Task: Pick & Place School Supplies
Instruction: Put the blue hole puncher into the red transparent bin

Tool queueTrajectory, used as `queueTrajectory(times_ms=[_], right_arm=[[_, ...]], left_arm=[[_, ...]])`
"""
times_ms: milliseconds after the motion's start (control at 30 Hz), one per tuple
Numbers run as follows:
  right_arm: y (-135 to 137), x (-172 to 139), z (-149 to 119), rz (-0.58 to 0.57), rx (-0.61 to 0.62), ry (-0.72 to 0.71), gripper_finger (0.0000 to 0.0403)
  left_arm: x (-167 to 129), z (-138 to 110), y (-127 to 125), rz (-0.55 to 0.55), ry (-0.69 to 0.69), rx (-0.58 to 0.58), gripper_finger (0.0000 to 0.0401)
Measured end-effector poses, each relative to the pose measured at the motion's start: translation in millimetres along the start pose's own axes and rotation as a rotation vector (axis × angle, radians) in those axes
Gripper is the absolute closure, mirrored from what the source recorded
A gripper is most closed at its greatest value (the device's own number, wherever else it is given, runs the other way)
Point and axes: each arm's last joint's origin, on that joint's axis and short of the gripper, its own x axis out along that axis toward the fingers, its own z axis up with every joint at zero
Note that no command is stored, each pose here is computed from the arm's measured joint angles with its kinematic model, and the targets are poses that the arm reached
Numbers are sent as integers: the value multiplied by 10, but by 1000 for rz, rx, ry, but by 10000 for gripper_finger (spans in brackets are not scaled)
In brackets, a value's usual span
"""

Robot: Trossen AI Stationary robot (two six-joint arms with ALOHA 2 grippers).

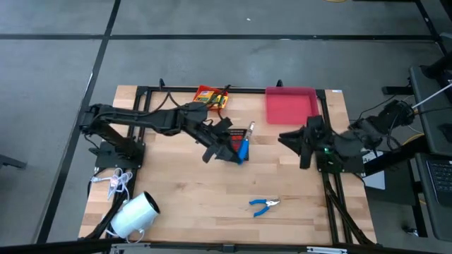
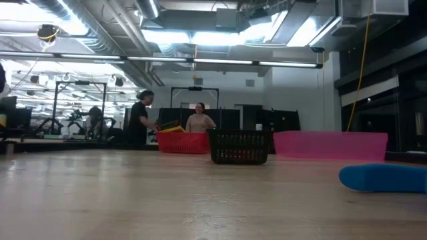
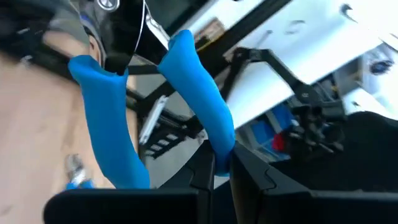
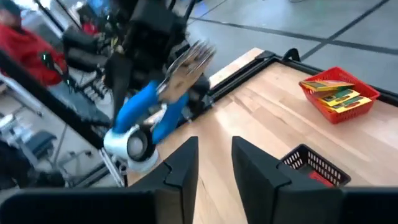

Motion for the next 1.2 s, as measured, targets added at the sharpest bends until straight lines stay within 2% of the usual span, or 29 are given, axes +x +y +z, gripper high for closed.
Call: queueTrajectory(times_ms=[133,233,400,533,800,1200], right_arm=[[-8,106,160,22,43,-82,272],[34,166,290,70,23,-172,247],[40,231,432,106,44,-264,221],[2,322,491,132,149,-272,218],[55,564,608,275,220,-333,218],[49,816,543,235,264,-313,218]], left_arm=[[64,53,17,-56,17,19,379],[60,69,45,-48,14,41,379],[-9,168,19,-76,-49,114,379],[-64,286,-34,-149,-130,200,379],[-118,342,50,-138,-119,243,379],[-177,396,109,-145,-106,259,379]])
